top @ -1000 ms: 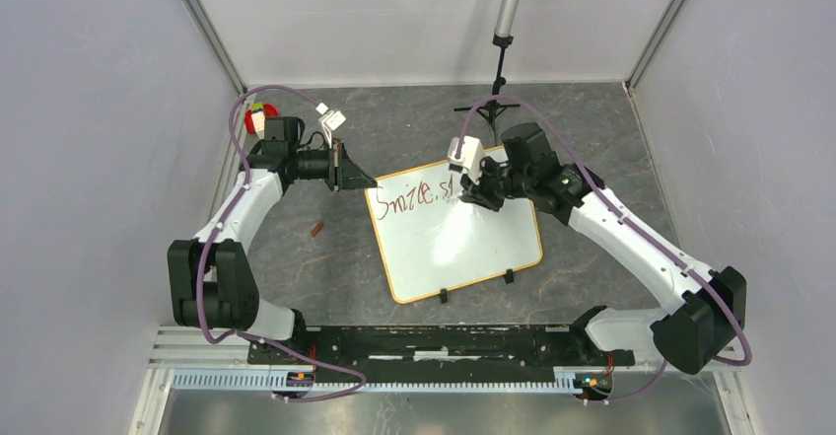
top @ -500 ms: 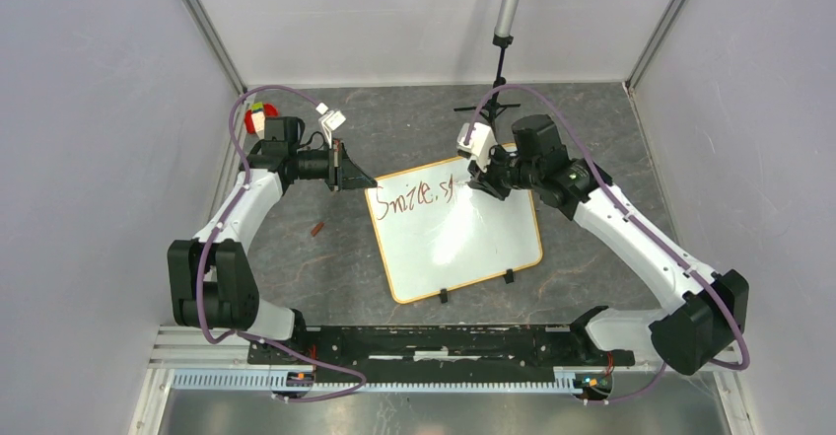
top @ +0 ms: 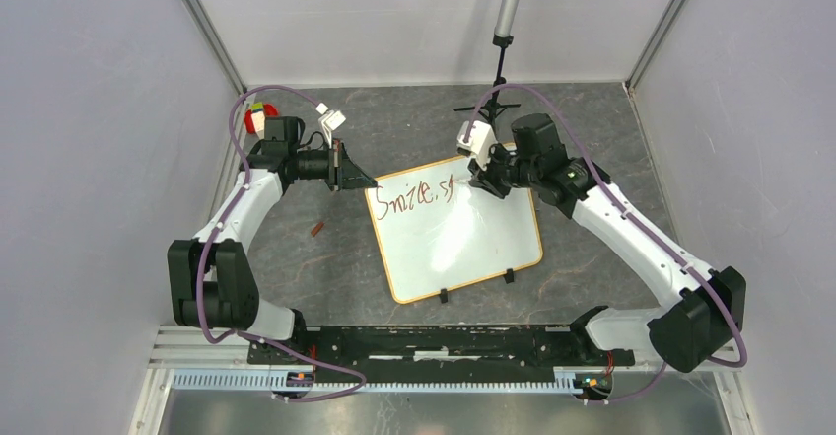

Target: Write a sentence on the whiteboard

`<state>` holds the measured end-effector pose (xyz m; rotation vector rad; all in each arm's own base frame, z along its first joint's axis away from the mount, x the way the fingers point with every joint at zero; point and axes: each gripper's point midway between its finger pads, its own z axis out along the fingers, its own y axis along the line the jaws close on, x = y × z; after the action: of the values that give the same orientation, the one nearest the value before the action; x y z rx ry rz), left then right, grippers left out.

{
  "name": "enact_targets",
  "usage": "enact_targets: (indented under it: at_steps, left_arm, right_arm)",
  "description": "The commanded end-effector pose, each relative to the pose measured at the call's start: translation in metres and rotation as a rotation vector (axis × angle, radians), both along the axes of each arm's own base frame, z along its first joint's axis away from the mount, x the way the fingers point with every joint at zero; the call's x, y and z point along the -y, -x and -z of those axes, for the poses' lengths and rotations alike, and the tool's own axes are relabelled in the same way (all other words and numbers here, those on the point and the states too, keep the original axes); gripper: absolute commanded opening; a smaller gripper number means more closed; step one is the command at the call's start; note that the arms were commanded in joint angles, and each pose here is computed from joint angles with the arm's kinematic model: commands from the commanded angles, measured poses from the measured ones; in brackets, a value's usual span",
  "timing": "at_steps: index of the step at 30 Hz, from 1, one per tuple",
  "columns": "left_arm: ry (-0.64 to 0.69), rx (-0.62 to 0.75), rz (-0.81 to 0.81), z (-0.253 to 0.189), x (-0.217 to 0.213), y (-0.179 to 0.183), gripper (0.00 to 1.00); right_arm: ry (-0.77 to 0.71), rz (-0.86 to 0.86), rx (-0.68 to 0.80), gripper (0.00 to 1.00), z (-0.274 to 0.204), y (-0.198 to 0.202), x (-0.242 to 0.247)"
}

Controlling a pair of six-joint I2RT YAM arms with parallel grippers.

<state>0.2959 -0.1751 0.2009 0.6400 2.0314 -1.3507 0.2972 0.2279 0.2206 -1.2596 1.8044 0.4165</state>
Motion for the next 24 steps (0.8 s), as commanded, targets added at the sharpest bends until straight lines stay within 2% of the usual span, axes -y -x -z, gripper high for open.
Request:
enact_targets:
  at_steps: [1,17,24]
  left_arm:
    - [-0.012,0.002,-0.004,0.000,0.005,-0.004,0.03]
    - [-0.012,0.002,-0.005,0.000,0.005,-0.005,0.02]
    - [-0.012,0.001,-0.004,0.000,0.005,-0.005,0.02]
  right_arm:
    - [-0.002,0.057,0.049,0.00,-0.009,-0.009,0.010]
    - [-0.033,-0.032,-0.046,0.00,0.010,0.017,-0.002]
    - [-0.041,-0.038,-0.033,0.00,0.002,0.012,-0.007]
